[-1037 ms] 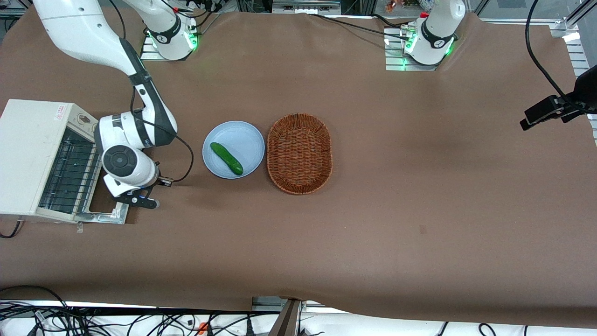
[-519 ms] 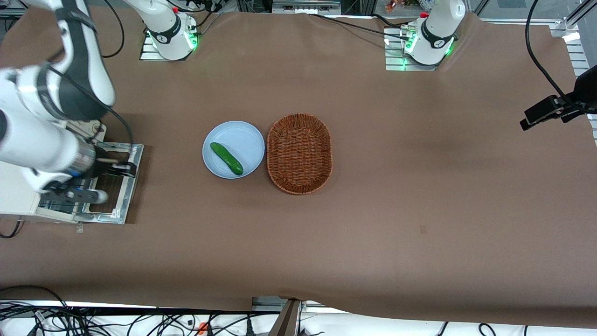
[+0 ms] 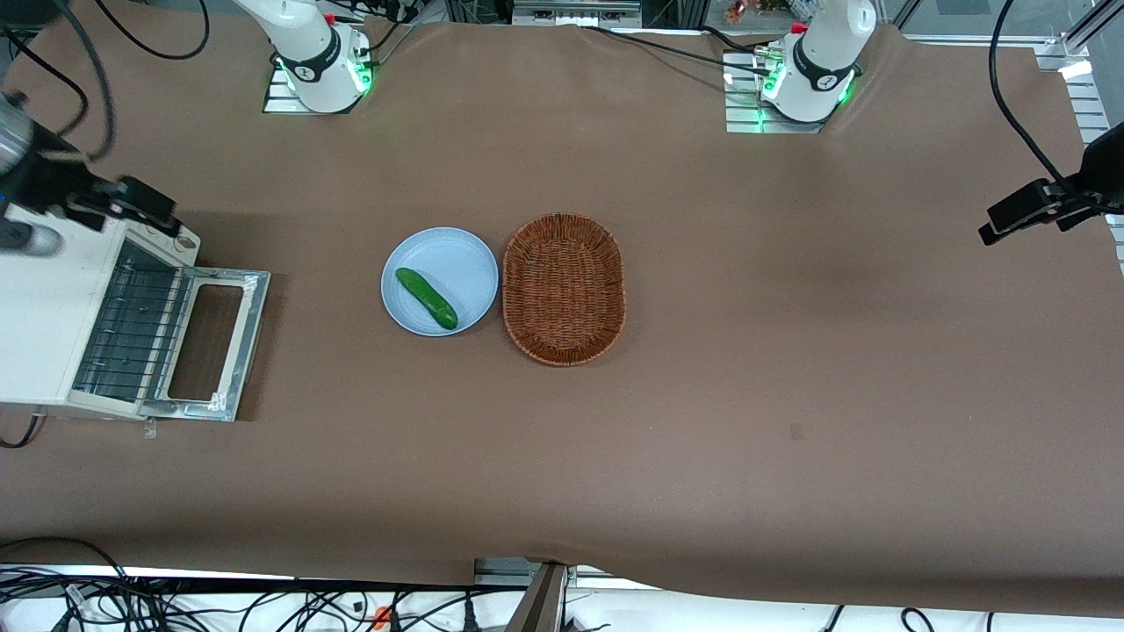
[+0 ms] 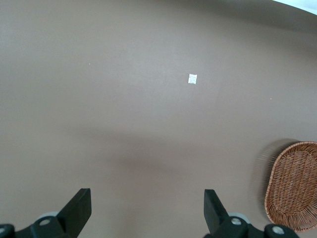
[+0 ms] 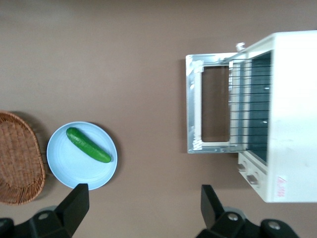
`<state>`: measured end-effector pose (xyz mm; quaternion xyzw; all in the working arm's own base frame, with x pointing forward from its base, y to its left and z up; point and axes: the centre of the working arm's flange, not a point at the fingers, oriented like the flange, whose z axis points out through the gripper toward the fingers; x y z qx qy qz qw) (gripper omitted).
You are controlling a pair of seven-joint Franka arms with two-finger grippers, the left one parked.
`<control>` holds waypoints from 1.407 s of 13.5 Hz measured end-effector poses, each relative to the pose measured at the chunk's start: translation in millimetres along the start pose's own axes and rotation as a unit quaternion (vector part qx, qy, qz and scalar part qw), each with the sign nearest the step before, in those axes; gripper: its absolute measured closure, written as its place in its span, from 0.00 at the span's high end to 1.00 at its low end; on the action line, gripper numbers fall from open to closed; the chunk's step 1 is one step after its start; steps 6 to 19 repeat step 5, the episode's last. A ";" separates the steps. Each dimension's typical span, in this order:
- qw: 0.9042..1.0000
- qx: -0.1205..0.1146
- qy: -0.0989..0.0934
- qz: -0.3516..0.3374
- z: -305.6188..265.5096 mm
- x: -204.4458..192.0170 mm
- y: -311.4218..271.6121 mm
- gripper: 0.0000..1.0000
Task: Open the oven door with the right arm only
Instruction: 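Push the door fully open and lift the right gripper away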
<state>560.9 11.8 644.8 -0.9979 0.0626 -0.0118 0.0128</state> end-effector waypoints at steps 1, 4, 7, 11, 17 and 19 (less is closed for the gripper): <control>1.000 0.001 0.012 0.012 -15.1 -8.4 16.0 1.00; 1.000 0.001 0.015 0.024 -22.7 -20.5 32.5 1.00; 1.000 0.001 0.010 0.024 -16.9 -19.7 32.0 1.00; 1.000 0.001 0.010 0.024 -16.9 -19.7 32.0 1.00; 1.000 0.001 0.010 0.024 -16.9 -19.7 32.0 1.00; 1.000 0.001 0.010 0.024 -16.9 -19.7 32.0 1.00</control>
